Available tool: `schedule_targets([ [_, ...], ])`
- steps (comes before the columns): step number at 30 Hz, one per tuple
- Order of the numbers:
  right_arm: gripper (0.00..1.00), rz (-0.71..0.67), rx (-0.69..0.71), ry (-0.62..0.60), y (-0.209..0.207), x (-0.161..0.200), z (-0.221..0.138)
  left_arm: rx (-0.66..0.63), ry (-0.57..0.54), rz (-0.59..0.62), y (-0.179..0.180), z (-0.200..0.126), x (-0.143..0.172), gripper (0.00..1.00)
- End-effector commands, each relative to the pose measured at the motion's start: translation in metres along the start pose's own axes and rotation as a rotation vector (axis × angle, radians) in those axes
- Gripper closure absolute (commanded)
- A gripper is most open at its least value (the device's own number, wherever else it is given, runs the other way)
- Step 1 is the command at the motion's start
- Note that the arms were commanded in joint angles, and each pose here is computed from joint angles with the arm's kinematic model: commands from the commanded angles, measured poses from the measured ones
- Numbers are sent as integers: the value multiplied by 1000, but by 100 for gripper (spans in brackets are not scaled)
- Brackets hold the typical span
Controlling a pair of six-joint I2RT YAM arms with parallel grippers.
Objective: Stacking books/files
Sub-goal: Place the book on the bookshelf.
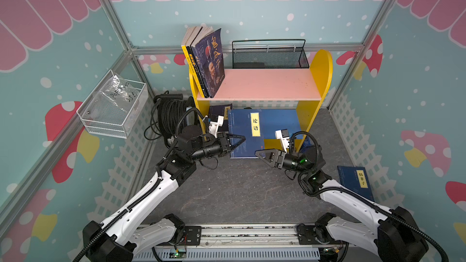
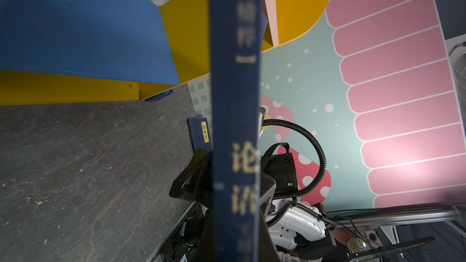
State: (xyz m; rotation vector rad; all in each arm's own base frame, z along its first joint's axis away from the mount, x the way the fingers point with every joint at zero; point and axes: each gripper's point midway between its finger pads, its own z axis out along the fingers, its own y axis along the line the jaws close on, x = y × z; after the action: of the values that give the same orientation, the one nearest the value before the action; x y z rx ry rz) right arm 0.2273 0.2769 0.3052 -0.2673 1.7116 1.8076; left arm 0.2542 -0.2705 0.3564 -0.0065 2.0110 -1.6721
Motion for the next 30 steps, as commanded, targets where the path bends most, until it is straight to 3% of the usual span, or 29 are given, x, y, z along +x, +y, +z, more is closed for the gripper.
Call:
schedule_targets([
  [1, 32, 17, -92, -49, 17, -8, 0, 68, -14, 20, -16, -4, -4, 100],
  [9, 69, 44, -129, -59, 22, -9, -2, 51, -27, 9, -9, -3, -5, 100],
  [25, 92, 90, -83, -51, 11, -1, -5, 36, -2, -10, -2, 5, -6, 100],
  [27, 95, 96, -78, -66, 10, -3, -5, 23, 2, -14, 1, 6, -5, 91],
  [30, 100, 120, -62, -97, 5, -7, -6, -10, 4, -10, 6, 5, -4, 64],
])
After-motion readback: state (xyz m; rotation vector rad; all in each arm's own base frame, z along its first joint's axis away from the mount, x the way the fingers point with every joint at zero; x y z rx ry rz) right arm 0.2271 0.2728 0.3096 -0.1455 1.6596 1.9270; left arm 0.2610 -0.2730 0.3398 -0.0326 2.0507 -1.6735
